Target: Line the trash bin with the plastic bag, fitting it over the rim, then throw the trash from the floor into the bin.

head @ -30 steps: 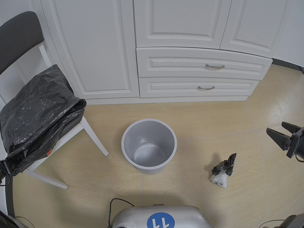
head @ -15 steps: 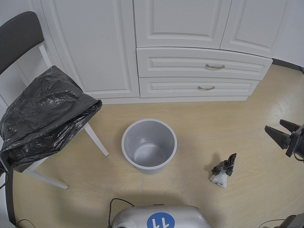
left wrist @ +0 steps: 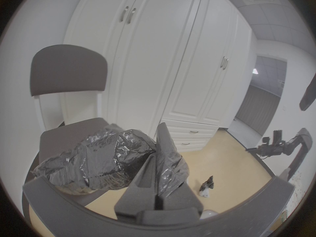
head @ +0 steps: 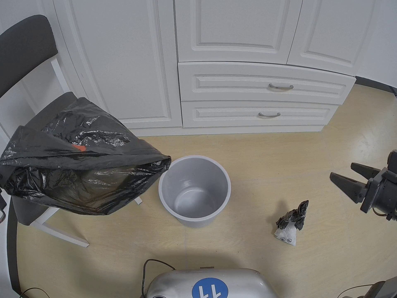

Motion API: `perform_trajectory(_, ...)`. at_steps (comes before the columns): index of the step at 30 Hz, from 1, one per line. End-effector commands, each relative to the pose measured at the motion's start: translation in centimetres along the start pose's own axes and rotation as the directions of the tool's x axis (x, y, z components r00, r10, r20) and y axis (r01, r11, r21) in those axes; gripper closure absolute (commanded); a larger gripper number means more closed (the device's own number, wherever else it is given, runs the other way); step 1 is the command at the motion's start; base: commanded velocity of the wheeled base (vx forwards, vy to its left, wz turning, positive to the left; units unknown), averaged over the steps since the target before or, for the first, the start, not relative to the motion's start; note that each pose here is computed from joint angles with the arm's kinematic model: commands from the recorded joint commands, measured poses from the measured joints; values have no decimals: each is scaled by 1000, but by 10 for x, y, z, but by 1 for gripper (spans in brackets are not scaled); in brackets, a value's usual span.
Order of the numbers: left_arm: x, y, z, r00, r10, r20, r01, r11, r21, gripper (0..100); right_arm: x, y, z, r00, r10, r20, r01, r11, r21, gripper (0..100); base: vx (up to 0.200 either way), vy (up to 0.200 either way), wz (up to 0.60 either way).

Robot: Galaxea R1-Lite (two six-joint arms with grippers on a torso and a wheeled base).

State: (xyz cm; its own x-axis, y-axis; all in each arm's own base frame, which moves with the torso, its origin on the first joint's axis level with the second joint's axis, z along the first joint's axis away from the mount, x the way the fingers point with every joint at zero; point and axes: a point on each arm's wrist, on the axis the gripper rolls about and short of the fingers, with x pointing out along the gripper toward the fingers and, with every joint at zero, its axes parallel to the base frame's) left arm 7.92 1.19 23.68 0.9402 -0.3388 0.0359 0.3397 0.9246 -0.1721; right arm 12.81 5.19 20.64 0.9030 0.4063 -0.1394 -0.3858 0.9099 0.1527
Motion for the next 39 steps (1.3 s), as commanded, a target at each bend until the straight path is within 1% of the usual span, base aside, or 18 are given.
perform_trajectory(1, 8, -7, 20, 996, -89, 24, 90, 996, -3, 100, 18, 11, -14, 996, 14, -83, -15, 1000, -2, 0, 0, 0, 0)
perform_trajectory(4, 12, -11, 29, 989, -144, 33, 146, 988, -46, 100, 26, 19, -20, 995, 35, -92, -35, 999, -3, 0, 0, 0, 0)
perform_trajectory(5, 13, -14, 32, 984, -176, 40, 178, 981, -73, 100, 29, 23, -23, 994, 53, -98, -54, 999, -4, 0, 0, 0, 0)
perform_trajectory(7, 14, -18, 35, 977, -207, 44, 211, 971, -112, 100, 33, 30, -31, 988, 90, -127, -92, 996, -13, 0, 0, 0, 0)
perform_trajectory(10, 13, -20, 33, 973, -226, 40, 230, 960, -163, 100, 42, 41, -36, 978, 138, -154, -143, 990, -21, 0, 0, 0, 0)
perform_trajectory(13, 12, -20, 32, 972, -231, 39, 234, 953, -190, 100, 55, 52, -39, 970, 172, -174, -181, 983, -35, 0, 0, 0, 0)
perform_trajectory(15, 11, -21, 32, 972, -232, 43, 235, 950, -207, 100, 67, 64, -44, 958, 208, -196, -219, 975, -40, 0, 0, 0, 0)
perform_trajectory(17, 7, -23, 32, 971, -233, 51, 239, 946, -220, 100, 77, 72, -50, 952, 218, -213, -232, 972, -45, 0, 0, 0, 0)
perform_trajectory(20, 4, -25, 34, 968, -243, 65, 252, 941, -226, 100, 86, 80, -57, 953, 211, -216, -226, 973, -49, 0, 0, 0, 0)
perform_trajectory(21, 1, -27, 34, 965, -253, 74, 263, 940, -218, 100, 92, 89, -66, 961, 198, -195, -212, 976, -53, 0, 0, 0, 0)
perform_trajectory(24, -2, -29, 36, 961, -261, 91, 274, 940, -204, 100, 101, 103, -76, 971, 203, -126, -206, 978, -18, 0, 0, 0, 0)
perform_trajectory(25, -2, -29, 36, 961, -261, 92, 275, 940, -203, 100, 103, 107, -76, 973, 207, -102, -209, 978, -11, 0, 0, 0, 0)
perform_trajectory(26, -2, -29, 36, 961, -259, 97, 274, 940, -202, 100, 107, 113, -77, 975, 218, -42, -218, 976, 5, 0, 0, 0, 0)
perform_trajectory(29, -2, -30, 35, 959, -268, 95, 282, 938, -204, 100, 113, 120, -82, 975, 221, 29, -222, 975, 24, 0, 0, 0, 0)
perform_trajectory(32, -3, -30, 33, 957, -274, 92, 288, 933, -214, 100, 121, 123, -90, 977, 210, 50, -211, 977, 27, 0, 0, 0, 0)
perform_trajectory(39, -2, -35, 34, 940, -331, 87, 342, 895, -287, 100, 128, 129, -104, 975, 220, 17, -220, 975, 25, 0, 0, 0, 0)
